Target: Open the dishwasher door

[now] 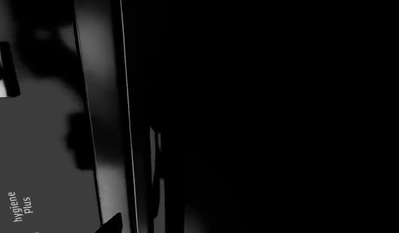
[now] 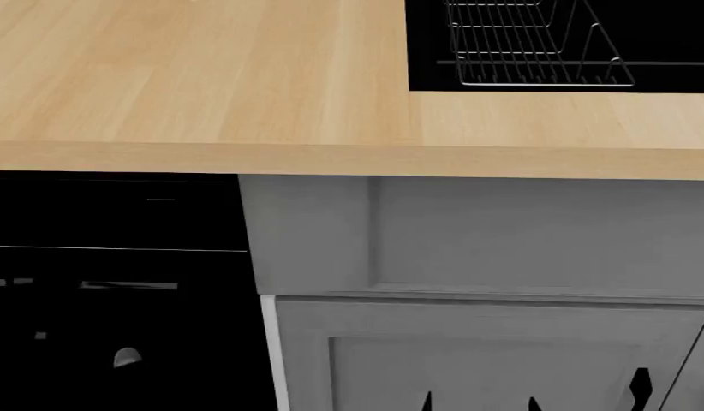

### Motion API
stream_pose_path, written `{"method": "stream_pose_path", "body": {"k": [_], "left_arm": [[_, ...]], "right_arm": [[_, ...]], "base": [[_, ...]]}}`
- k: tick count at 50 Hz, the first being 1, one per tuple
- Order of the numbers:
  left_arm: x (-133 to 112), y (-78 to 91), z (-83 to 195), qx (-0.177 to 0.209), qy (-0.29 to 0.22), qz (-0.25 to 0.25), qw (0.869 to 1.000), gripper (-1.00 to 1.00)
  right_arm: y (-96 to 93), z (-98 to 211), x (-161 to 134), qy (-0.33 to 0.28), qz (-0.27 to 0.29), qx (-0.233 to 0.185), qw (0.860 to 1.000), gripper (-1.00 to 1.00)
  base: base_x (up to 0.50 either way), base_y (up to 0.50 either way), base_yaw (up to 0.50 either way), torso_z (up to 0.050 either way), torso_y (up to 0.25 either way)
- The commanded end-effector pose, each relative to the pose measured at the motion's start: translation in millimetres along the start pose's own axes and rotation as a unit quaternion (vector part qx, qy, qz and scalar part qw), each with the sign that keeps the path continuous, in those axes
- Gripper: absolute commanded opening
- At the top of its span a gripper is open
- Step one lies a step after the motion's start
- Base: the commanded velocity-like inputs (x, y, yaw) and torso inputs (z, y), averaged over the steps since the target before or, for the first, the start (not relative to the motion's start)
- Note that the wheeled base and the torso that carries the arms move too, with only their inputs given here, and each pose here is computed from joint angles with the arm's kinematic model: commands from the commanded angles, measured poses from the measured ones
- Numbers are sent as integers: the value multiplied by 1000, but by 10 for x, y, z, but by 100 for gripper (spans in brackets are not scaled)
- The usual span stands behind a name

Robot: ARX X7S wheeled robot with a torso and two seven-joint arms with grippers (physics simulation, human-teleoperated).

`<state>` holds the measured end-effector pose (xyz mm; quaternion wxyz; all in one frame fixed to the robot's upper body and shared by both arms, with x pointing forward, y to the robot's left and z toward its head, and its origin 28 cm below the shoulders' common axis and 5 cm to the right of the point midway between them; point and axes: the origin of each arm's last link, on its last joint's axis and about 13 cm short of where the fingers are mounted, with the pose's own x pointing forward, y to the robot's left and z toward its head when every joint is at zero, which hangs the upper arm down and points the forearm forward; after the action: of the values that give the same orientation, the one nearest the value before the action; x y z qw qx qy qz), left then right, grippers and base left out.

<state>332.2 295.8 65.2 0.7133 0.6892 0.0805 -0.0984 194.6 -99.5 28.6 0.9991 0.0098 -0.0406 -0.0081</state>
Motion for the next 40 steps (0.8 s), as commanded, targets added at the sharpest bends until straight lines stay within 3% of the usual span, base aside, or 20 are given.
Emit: {"method": "stream_pose_path", "body": {"k": [1, 25, 26, 40], "left_arm": [[172, 56, -33, 16, 11, -11, 1000, 100], [384, 155, -90, 35, 28, -14, 999, 100], [375, 138, -80, 35, 22, -18, 999, -100], [324, 79, -86, 32, 12, -15, 999, -100]], "right_arm": [[-14, 15, 7, -2, -5, 2, 1000, 100], [4, 50, 38, -4, -1, -1, 1000, 100], [8, 52, 38, -4, 0, -1, 1000, 100], [2, 36, 30, -4, -2, 0, 1000, 100]], "base": [[0, 0, 0, 0, 0], [0, 0, 0, 0, 0], [0, 0, 0, 0, 0], [8, 0, -3, 0, 0]]}}
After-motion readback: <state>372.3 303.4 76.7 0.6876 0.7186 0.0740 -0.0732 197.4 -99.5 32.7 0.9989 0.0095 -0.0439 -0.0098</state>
